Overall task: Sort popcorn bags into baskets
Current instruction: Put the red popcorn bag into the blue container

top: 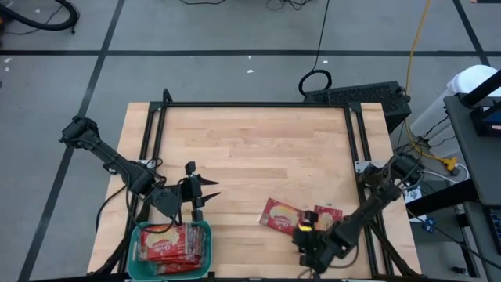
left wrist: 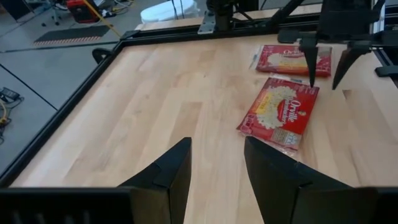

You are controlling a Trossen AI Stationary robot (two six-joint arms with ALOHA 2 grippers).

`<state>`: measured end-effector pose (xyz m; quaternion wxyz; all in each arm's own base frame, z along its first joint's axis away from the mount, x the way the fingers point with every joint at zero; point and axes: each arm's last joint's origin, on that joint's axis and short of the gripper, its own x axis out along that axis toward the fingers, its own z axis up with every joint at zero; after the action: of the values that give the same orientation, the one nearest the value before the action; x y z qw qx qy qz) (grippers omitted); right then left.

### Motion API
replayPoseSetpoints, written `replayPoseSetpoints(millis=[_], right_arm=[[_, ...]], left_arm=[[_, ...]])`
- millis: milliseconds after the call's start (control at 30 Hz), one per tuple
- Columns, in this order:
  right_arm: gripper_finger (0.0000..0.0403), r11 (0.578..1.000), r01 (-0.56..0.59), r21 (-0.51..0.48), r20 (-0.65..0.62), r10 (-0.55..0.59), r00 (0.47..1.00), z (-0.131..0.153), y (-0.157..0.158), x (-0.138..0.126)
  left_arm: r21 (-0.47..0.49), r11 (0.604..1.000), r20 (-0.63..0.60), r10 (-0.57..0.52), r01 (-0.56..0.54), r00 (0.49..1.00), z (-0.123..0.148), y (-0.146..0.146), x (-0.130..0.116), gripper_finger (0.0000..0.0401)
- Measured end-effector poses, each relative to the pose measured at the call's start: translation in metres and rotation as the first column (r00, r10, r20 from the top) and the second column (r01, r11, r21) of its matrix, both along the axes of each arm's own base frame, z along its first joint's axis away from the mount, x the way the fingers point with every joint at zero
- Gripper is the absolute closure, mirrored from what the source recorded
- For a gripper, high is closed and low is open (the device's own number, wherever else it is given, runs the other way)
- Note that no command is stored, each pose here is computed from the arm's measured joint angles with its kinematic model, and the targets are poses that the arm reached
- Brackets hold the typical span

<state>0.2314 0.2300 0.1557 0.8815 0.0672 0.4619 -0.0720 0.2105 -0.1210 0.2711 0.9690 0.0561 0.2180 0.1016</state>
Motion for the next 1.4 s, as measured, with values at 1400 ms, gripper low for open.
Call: replayPoseSetpoints(millis=[1400], right_arm=[[0.0397,0.995,-0.03,-0.097,0.283,0.057,0.957,-0.002,-0.016,-0.011]], left_arm=[[-0.003,1.0,0.009,0.016,-0.016,1.0,0.001,0.004,0.003,0.0249]])
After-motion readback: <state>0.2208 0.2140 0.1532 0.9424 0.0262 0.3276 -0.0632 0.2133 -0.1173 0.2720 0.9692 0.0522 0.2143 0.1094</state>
